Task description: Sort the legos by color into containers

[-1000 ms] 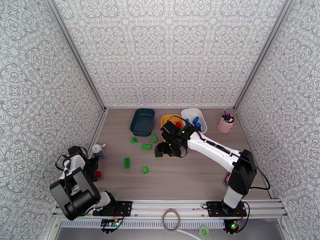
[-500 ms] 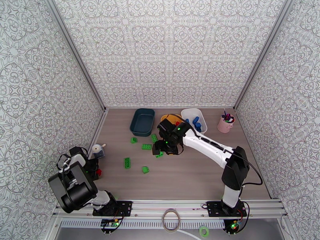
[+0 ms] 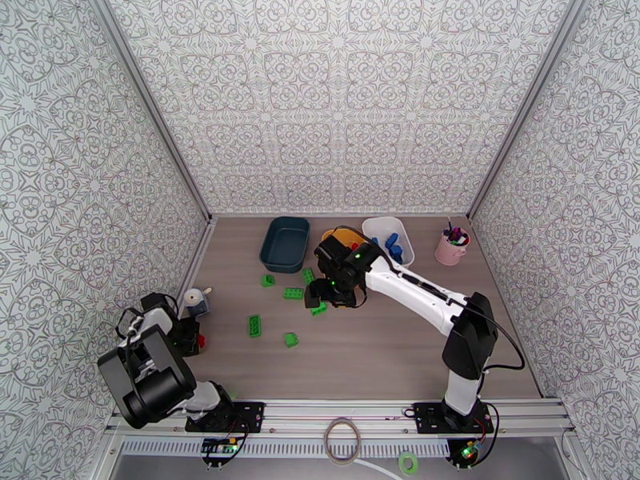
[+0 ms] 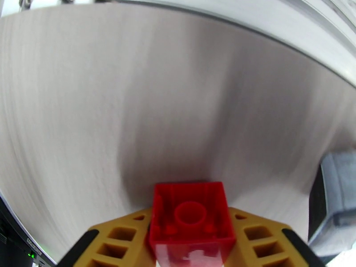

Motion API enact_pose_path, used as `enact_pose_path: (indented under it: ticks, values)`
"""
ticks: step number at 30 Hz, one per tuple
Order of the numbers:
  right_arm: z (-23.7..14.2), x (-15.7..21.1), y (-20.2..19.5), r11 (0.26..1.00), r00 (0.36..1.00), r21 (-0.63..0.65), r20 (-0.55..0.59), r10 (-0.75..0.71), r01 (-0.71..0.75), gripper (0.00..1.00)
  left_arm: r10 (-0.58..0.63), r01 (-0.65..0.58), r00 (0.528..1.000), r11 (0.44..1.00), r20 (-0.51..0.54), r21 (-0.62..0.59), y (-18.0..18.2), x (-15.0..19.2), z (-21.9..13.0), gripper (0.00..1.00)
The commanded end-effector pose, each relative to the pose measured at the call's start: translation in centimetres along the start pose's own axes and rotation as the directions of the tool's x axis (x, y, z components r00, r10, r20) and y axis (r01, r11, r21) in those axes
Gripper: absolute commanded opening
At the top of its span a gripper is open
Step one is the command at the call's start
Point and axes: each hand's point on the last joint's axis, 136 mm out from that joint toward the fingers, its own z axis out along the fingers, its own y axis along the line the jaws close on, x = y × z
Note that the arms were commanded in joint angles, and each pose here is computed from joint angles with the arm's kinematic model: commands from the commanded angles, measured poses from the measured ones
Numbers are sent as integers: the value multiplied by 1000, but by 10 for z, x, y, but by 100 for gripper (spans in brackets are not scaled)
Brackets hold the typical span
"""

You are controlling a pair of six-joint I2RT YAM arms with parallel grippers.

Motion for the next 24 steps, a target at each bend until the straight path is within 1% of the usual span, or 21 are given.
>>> enact_pose_path:
  ticks: [1, 5, 7, 9, 10, 11, 13, 15, 17, 19, 20, 23, 24]
  values:
    - [-15, -6, -13, 999, 999, 24, 51, 20, -22, 80, 93, -91, 995, 995, -40, 41, -6, 20, -13, 39]
    - [-23, -9, -29, 998, 995, 24, 80, 63, -66, 80, 173, -166, 981, 982, -88, 86, -6, 49, -21, 37]
    - [-28, -11, -37, 996, 992, 23, 97, 83, -86, 80, 216, -204, 969, 973, -119, 108, -4, 67, -26, 36]
    - [-32, -13, -46, 994, 989, 22, 109, 104, -107, 80, 271, -255, 954, 959, -128, 123, -2, 84, -31, 36]
    - [-34, -14, -51, 993, 987, 23, 116, 114, -118, 80, 302, -284, 945, 949, -129, 138, -3, 94, -35, 36]
    - [-36, -15, -55, 992, 985, 23, 119, 124, -127, 80, 332, -307, 930, 938, -157, 162, -4, 107, -38, 36]
    - [-41, -17, -63, 989, 980, 19, 134, 144, -148, 80, 387, -352, 904, 914, -179, 200, -6, 128, -43, 36]
    - [-44, -19, -72, 985, 975, 15, 143, 171, -175, 80, 452, -399, 870, 880, -198, 257, -16, 151, -48, 35]
    - [-49, -21, -79, 980, 969, 2, 155, 194, -197, 80, 530, -460, 824, 833, -202, 308, -28, 173, -55, 35]
    - [-53, -22, -87, 975, 962, -3, 165, 219, -222, 80, 621, -530, 756, 766, -206, 364, -46, 201, -62, 34]
    - [-55, -23, -90, 973, 959, -4, 168, 229, -232, 80, 665, -566, 716, 731, -210, 382, -52, 216, -65, 34]
    - [-60, -24, -100, 965, 949, -10, 182, 258, -261, 80, 797, -677, 576, 589, -180, 441, -80, 264, -81, 33]
    - [-62, -24, -103, 963, 946, -10, 187, 266, -269, 80, 836, -707, 525, 532, -158, 467, -91, 283, -87, 33]
